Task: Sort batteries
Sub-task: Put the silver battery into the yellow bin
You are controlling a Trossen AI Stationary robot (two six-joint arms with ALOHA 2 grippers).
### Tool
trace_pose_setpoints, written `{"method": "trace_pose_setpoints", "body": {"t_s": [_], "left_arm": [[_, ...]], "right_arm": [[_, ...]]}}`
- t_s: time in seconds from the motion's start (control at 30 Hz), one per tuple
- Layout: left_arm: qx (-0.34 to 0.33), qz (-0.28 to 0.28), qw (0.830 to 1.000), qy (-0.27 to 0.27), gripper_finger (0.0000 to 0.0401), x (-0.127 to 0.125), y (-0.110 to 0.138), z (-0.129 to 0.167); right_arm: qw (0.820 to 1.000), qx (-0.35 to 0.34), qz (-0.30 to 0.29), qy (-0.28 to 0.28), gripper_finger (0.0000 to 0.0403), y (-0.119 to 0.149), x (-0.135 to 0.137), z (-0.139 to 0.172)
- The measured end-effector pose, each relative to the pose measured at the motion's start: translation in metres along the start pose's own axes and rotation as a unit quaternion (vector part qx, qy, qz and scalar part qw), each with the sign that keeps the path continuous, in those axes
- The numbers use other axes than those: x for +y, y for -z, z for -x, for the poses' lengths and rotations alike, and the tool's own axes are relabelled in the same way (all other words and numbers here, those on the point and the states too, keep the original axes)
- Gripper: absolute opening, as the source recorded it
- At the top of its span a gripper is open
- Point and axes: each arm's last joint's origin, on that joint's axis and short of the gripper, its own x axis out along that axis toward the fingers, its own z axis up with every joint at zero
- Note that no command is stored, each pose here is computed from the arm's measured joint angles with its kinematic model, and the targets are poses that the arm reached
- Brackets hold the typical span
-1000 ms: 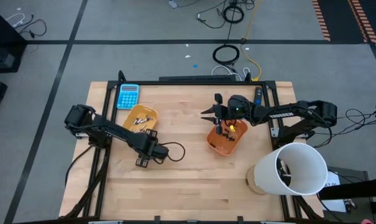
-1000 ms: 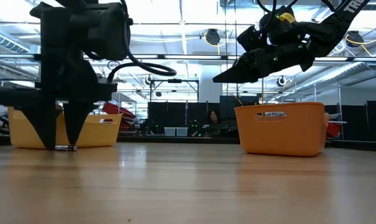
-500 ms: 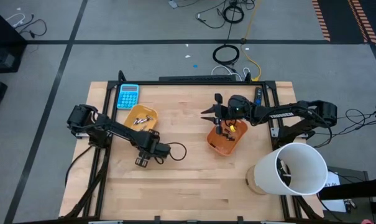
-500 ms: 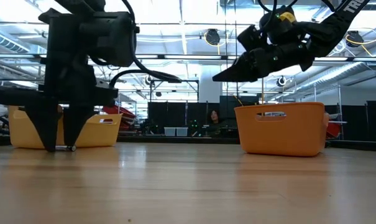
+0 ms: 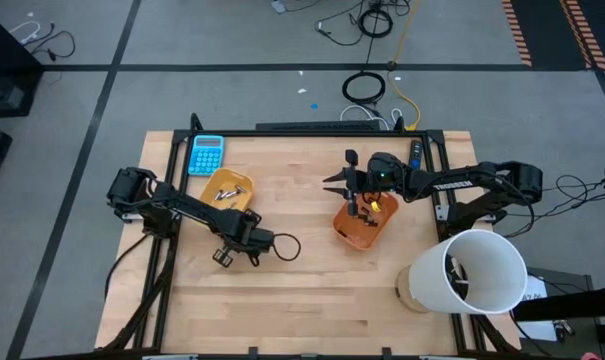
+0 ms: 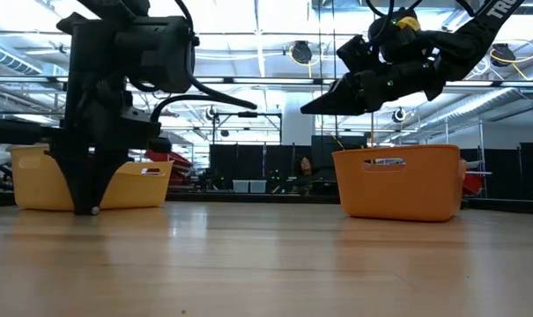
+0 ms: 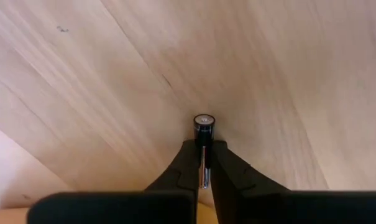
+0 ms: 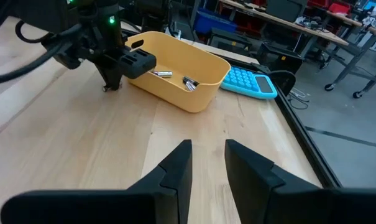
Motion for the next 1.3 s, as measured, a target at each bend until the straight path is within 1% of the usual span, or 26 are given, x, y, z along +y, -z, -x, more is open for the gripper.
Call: {"method": "trace_pose_setpoints", "body": {"t_s": [0.1,0.33,0.43,0.6,0.73,1.13,1.3], "left_arm": [[-0.001,-0.007,1.0,-0.006,0.0021,0.0,0.0,0.0],[-0.014,-0.005,1.0,-0.016,0.0021,0.003,-0.005,0.003],[-0.033,-0.003,0.999,-0.028,0.0021,0.006,-0.011,0.008],[-0.087,0.003,0.995,-0.05,0.0021,0.011,-0.023,0.012],[-0.1,0.005,0.993,-0.055,0.0021,0.012,-0.026,0.013],[-0.092,0.012,0.993,-0.075,0.0021,0.013,-0.025,0.013],[-0.056,0.02,0.994,-0.088,0.002,0.016,-0.023,0.023]], "right_arm": [[1.0,0.0,0.008,0.0,0.0086,0.0,0.0,0.0],[1.0,-0.005,0.013,0.01,0.0086,0.0,-0.005,0.001],[1.0,-0.004,0.01,0.015,0.0086,0.001,-0.007,0.002],[1.0,-0.003,0.008,0.015,0.0086,0.001,-0.007,0.002],[1.0,-0.003,0.007,0.014,0.0086,0.001,-0.007,0.002],[1.0,-0.001,0.006,0.014,0.0086,0.001,-0.007,0.002],[1.0,-0.001,0.006,0.014,0.0086,0.002,-0.007,0.002]]}}
